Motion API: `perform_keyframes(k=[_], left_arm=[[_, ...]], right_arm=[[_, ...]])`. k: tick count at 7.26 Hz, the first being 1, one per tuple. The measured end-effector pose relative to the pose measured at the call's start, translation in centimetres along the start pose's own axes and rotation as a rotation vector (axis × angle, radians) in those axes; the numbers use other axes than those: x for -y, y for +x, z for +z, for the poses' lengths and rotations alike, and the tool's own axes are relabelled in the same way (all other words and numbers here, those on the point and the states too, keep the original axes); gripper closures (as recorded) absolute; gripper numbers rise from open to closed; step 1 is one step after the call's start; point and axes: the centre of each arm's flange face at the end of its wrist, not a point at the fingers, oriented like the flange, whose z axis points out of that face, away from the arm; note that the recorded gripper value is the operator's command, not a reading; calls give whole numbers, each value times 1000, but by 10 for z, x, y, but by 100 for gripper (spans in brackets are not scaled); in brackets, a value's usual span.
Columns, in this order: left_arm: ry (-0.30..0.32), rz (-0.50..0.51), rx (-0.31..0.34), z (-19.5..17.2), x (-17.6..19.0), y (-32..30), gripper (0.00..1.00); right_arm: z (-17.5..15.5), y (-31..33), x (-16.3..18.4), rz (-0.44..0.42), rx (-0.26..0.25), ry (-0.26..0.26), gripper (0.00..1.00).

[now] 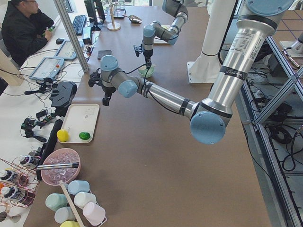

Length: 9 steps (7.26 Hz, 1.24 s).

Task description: Place spoon in bowl

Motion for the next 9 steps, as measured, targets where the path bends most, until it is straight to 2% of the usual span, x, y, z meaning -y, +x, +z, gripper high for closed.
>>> perform_keyframes(k=[1,4,5,6,8,9], left_arm=[[0,1,0,0,1,0,2],[1,3,-1,0,2,1,2],[4,6,-3,-1,3,3,2],[10,13,-8,-3,3,4,2],[32,30,-24,-9,3,8,2],[44,38,-29,-11,2,9,2]], right_arm=[[-1,-2,-1,2,3,-1,1],[-5,-4,-8,34,-9,-10,0],[-20,2,-5,44,-5,2,0],[-44,27,4,63,6,38,0],[-99,160,17,147,-6,140,0],[-125,242,29,190,-23,158,0]])
